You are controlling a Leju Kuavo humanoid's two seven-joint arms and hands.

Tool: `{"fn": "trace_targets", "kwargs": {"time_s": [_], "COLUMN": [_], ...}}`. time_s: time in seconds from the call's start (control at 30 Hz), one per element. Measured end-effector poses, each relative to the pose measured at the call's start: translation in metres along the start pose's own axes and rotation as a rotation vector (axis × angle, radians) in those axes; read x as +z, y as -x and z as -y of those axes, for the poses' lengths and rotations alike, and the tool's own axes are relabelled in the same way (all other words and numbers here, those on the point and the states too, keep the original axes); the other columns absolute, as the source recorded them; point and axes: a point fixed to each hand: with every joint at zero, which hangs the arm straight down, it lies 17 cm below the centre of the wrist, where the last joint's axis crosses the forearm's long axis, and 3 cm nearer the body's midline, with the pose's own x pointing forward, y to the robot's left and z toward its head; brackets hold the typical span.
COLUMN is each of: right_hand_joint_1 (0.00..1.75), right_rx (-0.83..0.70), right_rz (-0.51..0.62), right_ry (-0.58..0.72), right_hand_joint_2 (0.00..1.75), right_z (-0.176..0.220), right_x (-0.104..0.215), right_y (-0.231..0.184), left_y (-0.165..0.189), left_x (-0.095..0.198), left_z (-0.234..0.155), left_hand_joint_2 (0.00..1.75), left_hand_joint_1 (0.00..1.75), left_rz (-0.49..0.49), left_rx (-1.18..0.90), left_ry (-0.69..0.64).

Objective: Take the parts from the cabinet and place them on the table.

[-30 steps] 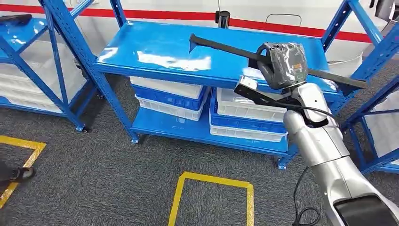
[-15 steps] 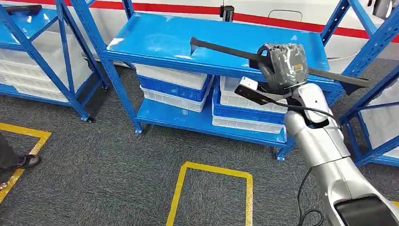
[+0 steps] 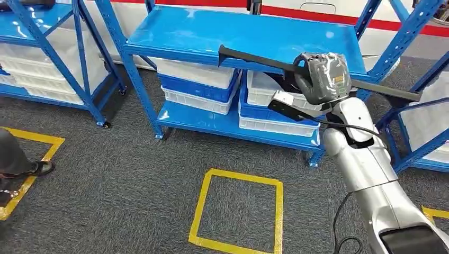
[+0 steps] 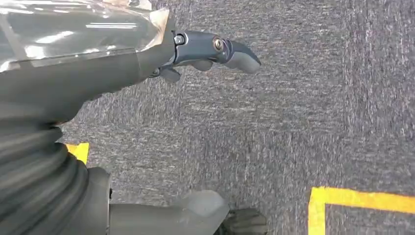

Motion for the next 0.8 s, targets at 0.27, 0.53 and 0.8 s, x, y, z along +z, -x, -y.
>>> {"fn": "trace_targets", "kwargs": {"time_s": [0.27,0.53,0.8], "right_hand_joint_1": [1.66,1.66,1.66], "right_rx": [0.008,0.014,0.014], "right_rz": [0.008,0.010,0.008], "right_ry": [-0.012,-0.001,-0.005], "right_hand_joint_2": [1.75,1.75,1.75], "right_z": [-0.0040,0.0025,0.0022], "right_x": [0.0024,-0.0020,-0.0022], "right_y": [-0.0054,-0.0064,-0.0054], "left_y": [-0.0014,-0.0087,-0.0091], "left_x": [-0.0003,-0.0032,-0.0031], "left_z": [0.0009,0.0004,0.0015], "left_hand_joint_2": [1.75,1.75,1.75], "left_hand_joint_1": [0.00,0.00,0.00], "left_rz": [0.003,0.014,0.015], "left_rx": [-0.002,0.002,0.005], "left_ry": [0.003,0.001,0.007]}}
